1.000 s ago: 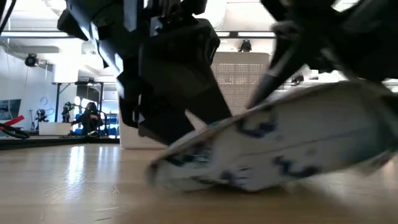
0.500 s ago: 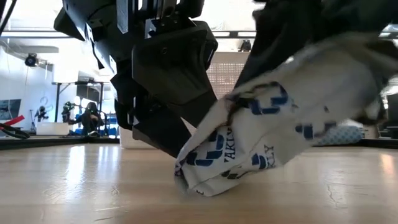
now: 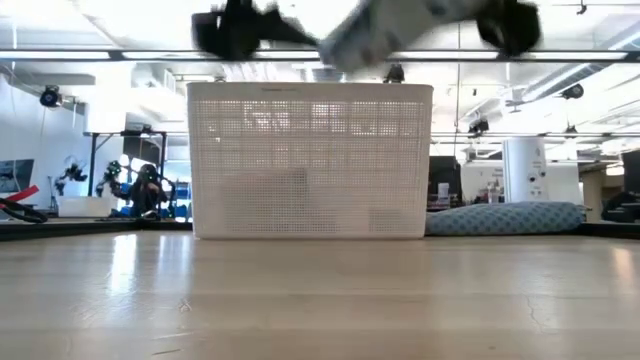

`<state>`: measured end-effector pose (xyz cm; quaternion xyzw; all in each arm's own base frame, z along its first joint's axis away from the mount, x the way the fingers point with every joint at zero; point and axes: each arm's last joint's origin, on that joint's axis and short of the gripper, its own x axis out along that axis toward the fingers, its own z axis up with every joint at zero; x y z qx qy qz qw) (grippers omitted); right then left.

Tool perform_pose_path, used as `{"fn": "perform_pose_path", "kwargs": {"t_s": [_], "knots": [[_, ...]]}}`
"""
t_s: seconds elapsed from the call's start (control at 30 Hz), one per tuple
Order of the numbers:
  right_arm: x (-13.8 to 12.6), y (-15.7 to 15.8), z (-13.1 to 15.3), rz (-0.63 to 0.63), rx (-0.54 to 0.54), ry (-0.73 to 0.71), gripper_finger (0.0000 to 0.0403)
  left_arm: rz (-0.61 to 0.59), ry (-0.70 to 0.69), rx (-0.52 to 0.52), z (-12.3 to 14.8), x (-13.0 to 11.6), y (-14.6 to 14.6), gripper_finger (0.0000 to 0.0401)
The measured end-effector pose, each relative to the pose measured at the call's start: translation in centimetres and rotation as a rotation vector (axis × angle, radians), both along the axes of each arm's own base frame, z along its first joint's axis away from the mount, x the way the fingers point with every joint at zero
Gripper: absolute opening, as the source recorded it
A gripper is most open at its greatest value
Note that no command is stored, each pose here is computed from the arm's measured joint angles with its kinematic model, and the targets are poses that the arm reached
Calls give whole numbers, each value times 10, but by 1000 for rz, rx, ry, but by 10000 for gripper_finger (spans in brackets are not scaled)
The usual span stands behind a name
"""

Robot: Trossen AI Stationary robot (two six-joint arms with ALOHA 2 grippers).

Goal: Pick & place medical supplies in basket/bin
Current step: Put the white bag into the white bin

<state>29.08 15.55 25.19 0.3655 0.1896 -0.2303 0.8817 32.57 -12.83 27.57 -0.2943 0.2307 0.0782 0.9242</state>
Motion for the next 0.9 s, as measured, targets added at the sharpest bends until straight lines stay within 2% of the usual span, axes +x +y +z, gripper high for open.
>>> {"fn": "perform_pose_path", "kwargs": {"t_s": [0.13,0.23,0.3,0.4,0.47,0.53,0.6,0.67,0.73,0.9], "knots": [[-21,-31,50,-115,-141,-136,185,142,-197,66,53,-29,12,255],[-36,-65,83,-180,-206,-193,184,213,-259,117,73,-48,21,255],[-39,-93,96,-219,-258,-189,184,235,-289,136,84,-59,27,255],[-34,-145,100,-297,-329,-131,187,236,-347,124,102,-75,33,255],[-32,-183,99,-274,-279,-108,194,227,-375,117,111,-84,37,255],[-31,-216,94,-198,-160,-116,202,197,-396,136,118,-94,41,255],[-32,-243,88,-153,-44,-125,209,151,-425,158,127,-104,45,255],[-37,-263,85,-143,23,-139,214,133,-452,181,134,-113,50,255],[-41,-278,85,-144,38,-158,217,131,-474,185,140,-121,54,255],[-46,-297,80,-137,-24,-110,218,142,-492,186,141,-132,59,255]]}}
